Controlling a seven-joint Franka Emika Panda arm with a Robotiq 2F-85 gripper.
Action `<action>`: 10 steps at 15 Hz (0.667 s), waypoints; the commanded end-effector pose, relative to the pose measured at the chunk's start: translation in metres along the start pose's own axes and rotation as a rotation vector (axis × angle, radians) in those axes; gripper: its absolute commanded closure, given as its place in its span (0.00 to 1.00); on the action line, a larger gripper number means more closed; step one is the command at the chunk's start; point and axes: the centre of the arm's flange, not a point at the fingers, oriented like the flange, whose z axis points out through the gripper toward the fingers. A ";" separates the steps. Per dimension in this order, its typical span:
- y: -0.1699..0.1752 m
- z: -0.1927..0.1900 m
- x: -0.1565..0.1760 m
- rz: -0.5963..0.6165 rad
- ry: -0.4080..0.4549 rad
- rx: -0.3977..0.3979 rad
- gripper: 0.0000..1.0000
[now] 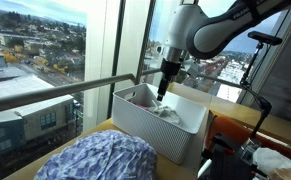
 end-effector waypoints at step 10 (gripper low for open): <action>-0.024 0.136 -0.021 -0.087 -0.061 -0.004 0.00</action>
